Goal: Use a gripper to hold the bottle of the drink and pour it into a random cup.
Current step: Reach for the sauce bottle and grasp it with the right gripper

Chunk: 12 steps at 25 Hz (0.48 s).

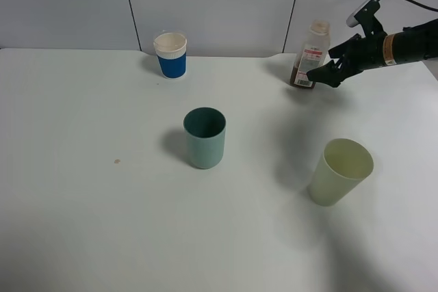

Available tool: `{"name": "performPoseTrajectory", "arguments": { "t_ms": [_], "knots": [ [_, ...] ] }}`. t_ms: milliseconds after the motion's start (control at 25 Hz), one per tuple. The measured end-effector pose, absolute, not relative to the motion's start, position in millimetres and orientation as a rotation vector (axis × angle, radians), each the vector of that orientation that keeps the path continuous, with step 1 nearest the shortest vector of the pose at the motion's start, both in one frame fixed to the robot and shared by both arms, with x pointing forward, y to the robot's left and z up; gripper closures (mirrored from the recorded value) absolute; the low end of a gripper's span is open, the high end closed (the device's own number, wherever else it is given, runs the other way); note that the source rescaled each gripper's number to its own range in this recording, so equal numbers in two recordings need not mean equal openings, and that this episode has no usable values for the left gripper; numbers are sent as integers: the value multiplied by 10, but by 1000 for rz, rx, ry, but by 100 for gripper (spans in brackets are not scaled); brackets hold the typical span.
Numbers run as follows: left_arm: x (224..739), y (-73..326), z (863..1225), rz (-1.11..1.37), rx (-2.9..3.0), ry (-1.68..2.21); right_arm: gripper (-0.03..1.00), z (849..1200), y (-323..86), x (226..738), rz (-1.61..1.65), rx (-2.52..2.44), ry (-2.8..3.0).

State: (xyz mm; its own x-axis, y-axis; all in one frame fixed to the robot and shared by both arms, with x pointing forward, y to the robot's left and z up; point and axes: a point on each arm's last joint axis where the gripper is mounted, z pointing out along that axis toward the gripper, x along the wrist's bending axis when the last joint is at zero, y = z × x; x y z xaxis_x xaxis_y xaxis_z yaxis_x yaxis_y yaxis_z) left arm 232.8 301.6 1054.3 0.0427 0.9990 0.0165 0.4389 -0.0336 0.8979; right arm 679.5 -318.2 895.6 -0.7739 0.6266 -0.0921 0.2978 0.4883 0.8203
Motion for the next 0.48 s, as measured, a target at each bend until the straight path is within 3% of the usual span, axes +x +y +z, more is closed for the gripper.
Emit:
{"name": "performPoseTrajectory", "arguments": {
  "t_ms": [480],
  "knots": [
    [2328, 3020, 10543, 955, 1575, 1494, -1, 8821, -2899, 6932, 1243, 685, 2403]
  ]
}}
